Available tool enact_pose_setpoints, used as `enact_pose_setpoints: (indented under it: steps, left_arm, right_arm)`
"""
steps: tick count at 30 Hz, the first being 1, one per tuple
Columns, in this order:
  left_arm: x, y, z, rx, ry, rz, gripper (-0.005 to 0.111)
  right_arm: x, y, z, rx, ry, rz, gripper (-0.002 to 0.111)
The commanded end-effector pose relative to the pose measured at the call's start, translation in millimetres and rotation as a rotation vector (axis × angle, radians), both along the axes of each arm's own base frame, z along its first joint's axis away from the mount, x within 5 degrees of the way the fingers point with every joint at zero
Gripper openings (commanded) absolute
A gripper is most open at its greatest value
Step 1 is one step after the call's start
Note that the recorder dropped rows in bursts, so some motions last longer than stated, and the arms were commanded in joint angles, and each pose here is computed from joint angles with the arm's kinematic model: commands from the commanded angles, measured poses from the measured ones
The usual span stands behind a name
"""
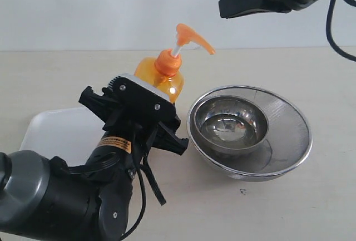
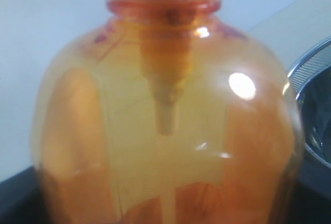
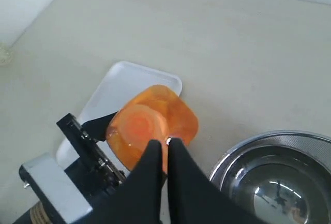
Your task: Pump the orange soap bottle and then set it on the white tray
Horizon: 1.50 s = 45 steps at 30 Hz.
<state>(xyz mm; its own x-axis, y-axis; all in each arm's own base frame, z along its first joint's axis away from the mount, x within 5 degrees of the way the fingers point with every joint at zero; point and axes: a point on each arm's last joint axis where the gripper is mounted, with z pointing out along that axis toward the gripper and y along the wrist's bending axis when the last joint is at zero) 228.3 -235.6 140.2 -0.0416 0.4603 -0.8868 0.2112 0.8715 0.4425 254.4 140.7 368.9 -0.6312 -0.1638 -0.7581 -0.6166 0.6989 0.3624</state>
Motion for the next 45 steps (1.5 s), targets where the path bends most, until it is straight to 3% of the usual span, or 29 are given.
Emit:
enact_pose_setpoints:
  steps: [1,27,45]
  left_arm:
    - [3,-11,14,-0.025,-0.059,-0.034,0.005]
    - [4,-17,16,-0.033,-0.05,-0.068,0.005]
    - [4,-18,16,-0.029,-0.053,-0.082,0.005]
  right_arm:
    - [-3,0,3,-0.005,-0.016,0.037,0.0]
    - [19,13,-10,0.056,-0.063,0.076,0.0]
    - [28,21,-35,0.04,0.054,0.142,0.0]
